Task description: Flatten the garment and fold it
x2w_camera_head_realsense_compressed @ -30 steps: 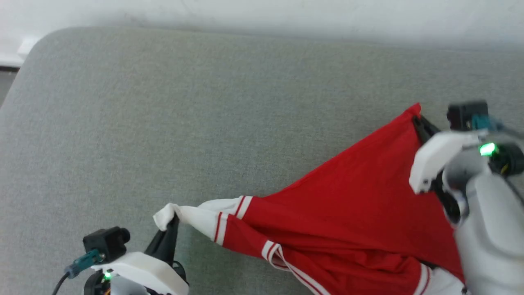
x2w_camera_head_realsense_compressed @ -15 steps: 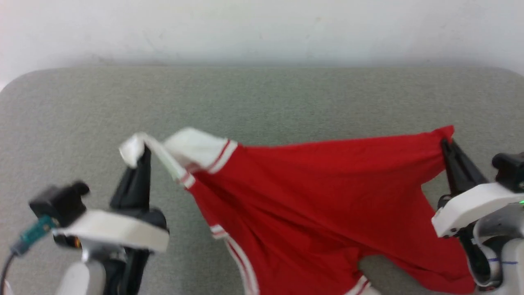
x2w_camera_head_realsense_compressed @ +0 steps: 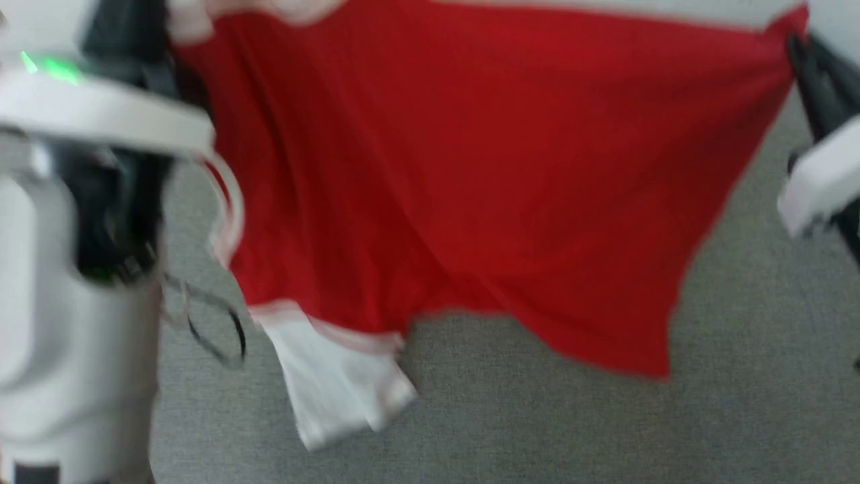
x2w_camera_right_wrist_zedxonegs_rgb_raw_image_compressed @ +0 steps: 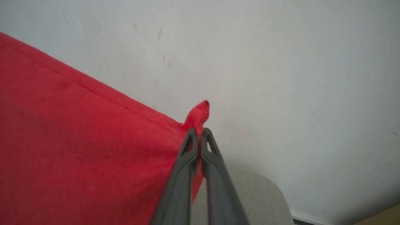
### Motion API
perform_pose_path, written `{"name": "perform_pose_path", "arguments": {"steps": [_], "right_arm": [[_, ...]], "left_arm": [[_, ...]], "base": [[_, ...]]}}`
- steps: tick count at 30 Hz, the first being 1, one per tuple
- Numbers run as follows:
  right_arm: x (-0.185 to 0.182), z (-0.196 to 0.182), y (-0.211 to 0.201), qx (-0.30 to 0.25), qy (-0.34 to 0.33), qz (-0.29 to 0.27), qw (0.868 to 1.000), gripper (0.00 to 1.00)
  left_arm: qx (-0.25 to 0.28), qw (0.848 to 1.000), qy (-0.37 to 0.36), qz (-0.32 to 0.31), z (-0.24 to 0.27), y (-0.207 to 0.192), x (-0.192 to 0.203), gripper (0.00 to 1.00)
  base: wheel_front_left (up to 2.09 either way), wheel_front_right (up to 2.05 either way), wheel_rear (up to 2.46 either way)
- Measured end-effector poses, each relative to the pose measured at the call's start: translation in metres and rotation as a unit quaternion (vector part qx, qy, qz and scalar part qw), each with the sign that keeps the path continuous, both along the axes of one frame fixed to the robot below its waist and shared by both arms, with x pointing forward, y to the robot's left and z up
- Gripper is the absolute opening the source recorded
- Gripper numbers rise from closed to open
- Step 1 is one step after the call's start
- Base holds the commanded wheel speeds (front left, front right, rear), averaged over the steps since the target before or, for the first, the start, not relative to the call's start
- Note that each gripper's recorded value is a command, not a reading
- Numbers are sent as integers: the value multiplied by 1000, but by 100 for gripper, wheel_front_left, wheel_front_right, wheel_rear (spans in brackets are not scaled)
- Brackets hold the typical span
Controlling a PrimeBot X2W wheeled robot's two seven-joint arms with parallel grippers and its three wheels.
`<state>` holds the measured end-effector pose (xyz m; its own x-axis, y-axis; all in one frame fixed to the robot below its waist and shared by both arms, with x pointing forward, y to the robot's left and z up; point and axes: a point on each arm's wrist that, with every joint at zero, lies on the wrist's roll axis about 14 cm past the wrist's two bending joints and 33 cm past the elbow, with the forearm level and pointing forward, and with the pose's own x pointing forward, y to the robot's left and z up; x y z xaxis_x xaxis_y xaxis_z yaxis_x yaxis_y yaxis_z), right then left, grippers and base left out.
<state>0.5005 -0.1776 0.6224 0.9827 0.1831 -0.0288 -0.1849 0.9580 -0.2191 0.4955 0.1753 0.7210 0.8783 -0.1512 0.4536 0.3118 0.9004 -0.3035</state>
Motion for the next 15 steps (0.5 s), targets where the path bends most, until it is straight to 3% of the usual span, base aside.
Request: {"name": "perform_pose_path", "arguments": {"steps": [8,15], "right_arm": [[76,21,18,-44,-11,24,999,0],[135,48,18,-73,-71,9,995,0]], "left_arm": [[13,998,-60,28,55,9,70,0],[14,991,-116,66,79,19,117,0]], "base": [[0,0,0],[0,0,0]]}}
